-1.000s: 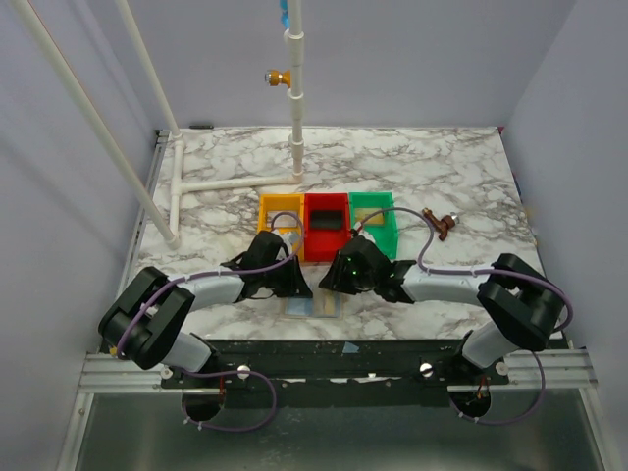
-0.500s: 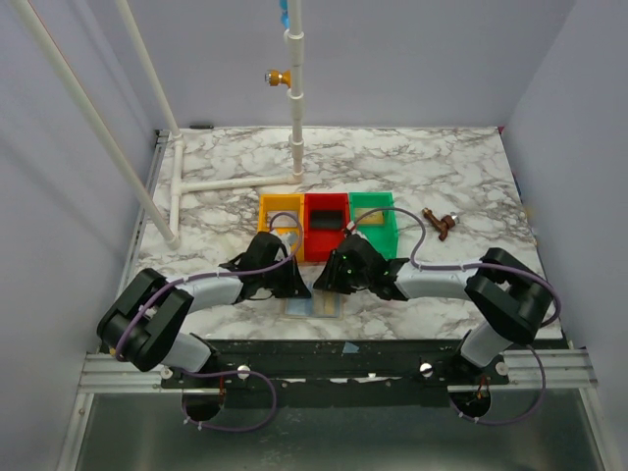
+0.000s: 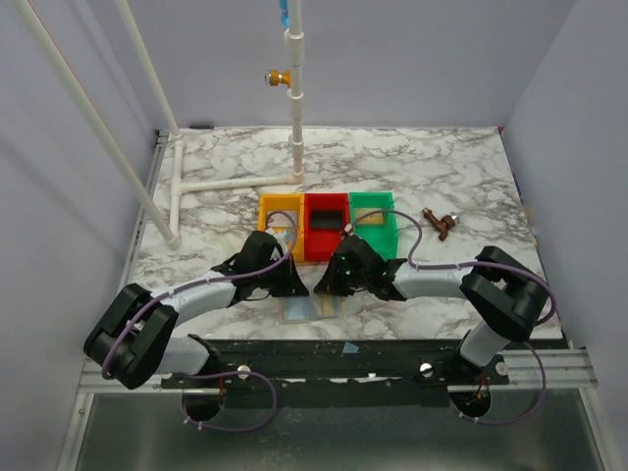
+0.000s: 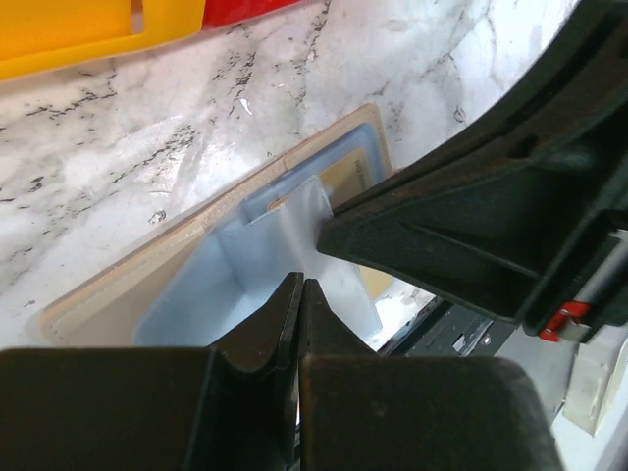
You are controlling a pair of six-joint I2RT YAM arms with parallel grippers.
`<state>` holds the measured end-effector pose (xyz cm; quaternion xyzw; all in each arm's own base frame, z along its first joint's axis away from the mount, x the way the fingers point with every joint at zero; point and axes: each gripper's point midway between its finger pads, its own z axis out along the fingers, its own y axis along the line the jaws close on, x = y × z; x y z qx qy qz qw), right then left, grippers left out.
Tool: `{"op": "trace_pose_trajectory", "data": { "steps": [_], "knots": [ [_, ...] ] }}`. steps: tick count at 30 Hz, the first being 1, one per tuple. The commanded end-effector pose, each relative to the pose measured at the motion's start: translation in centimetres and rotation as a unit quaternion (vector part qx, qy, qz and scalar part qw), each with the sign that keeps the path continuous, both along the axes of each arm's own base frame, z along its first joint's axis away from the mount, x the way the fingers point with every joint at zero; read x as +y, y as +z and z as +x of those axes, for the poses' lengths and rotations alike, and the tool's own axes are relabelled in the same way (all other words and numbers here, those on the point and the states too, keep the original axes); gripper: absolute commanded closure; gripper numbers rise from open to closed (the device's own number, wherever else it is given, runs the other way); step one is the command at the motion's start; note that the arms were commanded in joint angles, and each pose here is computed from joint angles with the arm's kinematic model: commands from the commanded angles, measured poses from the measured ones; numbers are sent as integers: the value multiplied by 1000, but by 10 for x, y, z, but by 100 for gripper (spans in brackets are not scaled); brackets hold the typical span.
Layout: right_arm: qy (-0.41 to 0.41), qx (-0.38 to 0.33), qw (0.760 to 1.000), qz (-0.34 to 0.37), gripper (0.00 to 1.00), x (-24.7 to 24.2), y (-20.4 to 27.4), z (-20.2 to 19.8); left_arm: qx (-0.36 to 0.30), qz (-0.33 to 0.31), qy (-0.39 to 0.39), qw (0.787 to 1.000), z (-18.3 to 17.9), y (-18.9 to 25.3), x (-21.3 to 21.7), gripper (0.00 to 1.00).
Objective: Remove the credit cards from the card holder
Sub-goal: Remove the credit card from the card holder.
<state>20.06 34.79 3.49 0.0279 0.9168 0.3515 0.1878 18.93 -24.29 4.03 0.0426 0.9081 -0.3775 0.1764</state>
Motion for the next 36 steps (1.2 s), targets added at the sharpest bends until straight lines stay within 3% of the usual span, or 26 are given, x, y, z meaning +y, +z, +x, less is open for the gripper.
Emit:
{"op": "trace_pose_trajectory", "data": {
  "steps": [1, 4, 22, 36],
  "knots": [
    [12, 13, 1000, 5, 94, 5, -7, -6, -32, 12, 3, 999, 7, 17, 6, 100],
    [15, 11, 1000, 14, 99, 10, -2, -5, -40, 16, -1, 999, 6, 25, 8, 100],
    [72, 11, 996, 45, 100, 66, 10, -4, -46, 19, -18, 999, -24, 39, 22, 100],
    [76, 21, 996, 36, 83, 72, 0, -11, -29, 46, -38, 998, -32, 16, 7, 100]
  ]
}}
